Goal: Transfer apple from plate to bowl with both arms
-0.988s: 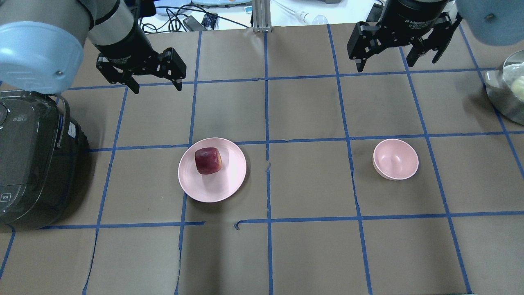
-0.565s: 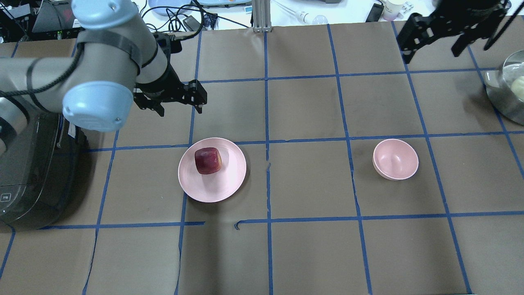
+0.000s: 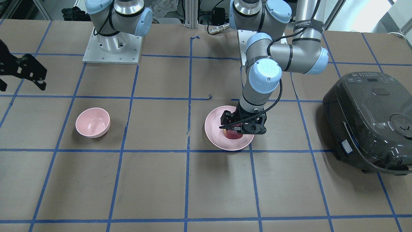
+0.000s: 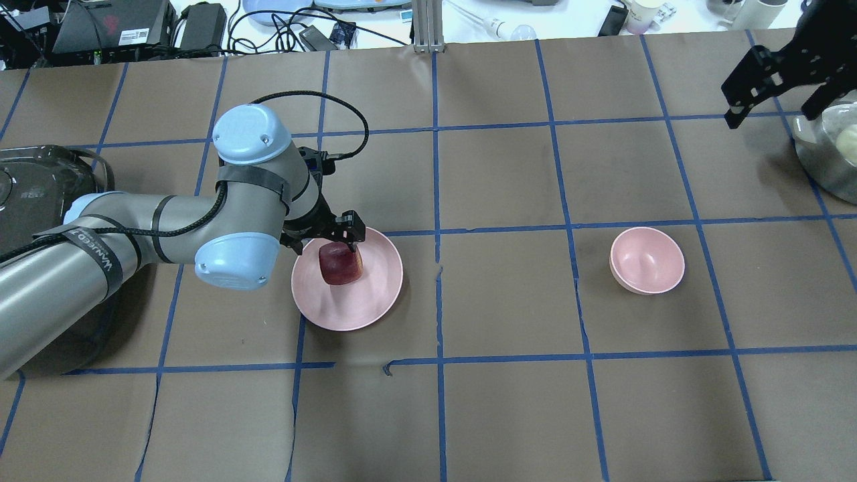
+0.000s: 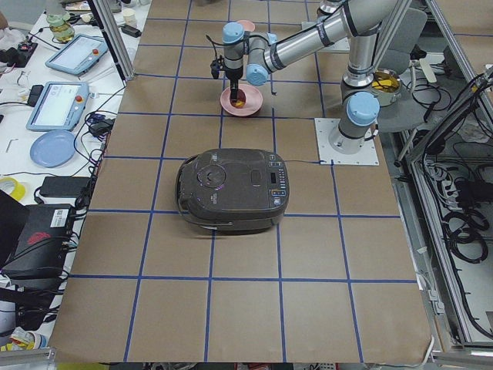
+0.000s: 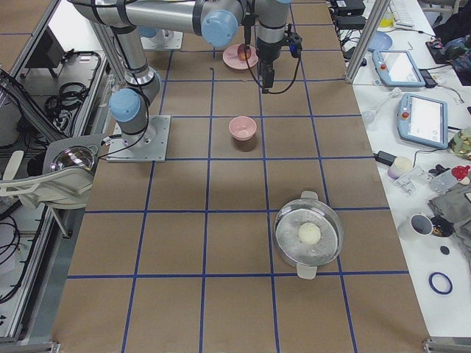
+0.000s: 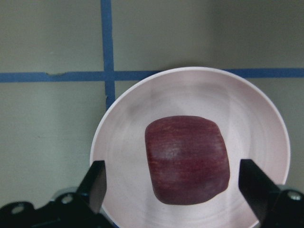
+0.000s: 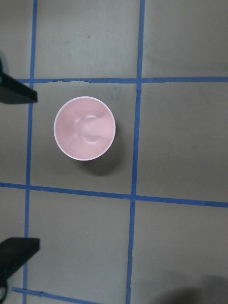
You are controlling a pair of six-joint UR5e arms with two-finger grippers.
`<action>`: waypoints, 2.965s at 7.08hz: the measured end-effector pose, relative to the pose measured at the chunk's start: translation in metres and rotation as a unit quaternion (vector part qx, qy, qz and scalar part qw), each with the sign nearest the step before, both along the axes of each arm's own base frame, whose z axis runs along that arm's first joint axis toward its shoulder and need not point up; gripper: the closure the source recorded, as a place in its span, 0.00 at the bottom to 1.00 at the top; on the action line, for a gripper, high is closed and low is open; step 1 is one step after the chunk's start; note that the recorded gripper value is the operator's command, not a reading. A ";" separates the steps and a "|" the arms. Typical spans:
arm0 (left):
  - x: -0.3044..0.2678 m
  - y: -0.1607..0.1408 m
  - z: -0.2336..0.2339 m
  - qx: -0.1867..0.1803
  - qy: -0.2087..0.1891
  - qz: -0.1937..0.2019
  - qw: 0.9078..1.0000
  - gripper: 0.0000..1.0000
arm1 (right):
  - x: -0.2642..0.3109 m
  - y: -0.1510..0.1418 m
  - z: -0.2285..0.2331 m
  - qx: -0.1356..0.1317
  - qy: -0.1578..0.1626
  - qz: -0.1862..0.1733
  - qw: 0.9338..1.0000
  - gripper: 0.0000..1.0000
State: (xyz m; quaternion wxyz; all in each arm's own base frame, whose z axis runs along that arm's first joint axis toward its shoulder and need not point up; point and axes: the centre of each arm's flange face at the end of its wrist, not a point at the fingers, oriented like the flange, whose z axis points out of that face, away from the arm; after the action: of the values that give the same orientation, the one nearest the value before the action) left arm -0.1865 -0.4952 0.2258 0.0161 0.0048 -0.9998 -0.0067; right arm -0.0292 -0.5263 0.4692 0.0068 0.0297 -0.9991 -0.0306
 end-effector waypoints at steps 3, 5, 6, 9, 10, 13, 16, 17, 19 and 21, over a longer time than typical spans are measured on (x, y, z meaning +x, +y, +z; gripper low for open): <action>-0.001 -0.003 -0.027 0.020 0.000 0.007 1.000 0.21 | -0.003 0.011 -0.191 0.041 -0.002 0.000 0.999 0.00; -0.001 -0.003 -0.029 0.020 -0.001 0.004 1.000 0.81 | 0.002 0.035 -0.260 0.043 0.008 0.000 0.999 0.17; -0.001 -0.004 -0.027 0.018 0.000 0.001 1.000 0.86 | 0.003 0.041 -0.271 0.043 0.009 0.000 0.999 0.76; -0.006 -0.022 0.002 -0.012 0.019 0.003 1.000 0.89 | 0.001 0.038 -0.269 0.035 0.012 -0.002 0.999 1.00; -0.010 -0.029 0.016 -0.022 0.031 0.004 0.999 0.89 | 0.001 0.036 -0.267 0.034 0.012 -0.003 0.999 1.00; -0.020 -0.036 0.029 -0.029 0.039 0.003 0.999 0.89 | 0.001 0.032 -0.262 0.026 0.008 -0.010 1.000 1.00; -0.034 -0.040 0.032 -0.034 0.048 0.013 0.998 0.89 | 0.043 0.013 -0.246 0.001 -0.047 -0.081 0.996 1.00; -0.047 -0.045 0.039 -0.039 0.050 0.016 0.998 0.89 | 0.080 0.008 -0.240 -0.002 -0.055 -0.103 0.993 1.00; -0.080 -0.048 0.053 -0.047 0.054 0.022 0.997 0.90 | 0.168 0.013 -0.238 0.003 -0.063 -0.139 0.988 1.00; -0.119 -0.033 0.059 -0.049 0.057 0.009 0.997 0.90 | 0.215 0.027 -0.244 0.016 -0.060 -0.141 0.988 1.00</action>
State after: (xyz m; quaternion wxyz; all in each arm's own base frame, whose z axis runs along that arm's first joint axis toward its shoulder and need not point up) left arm -0.3060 -0.5284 0.2852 0.0734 0.0122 -0.9963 0.0425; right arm 0.1855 -0.4998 0.2249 -0.0584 -0.1096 -0.9912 -0.0456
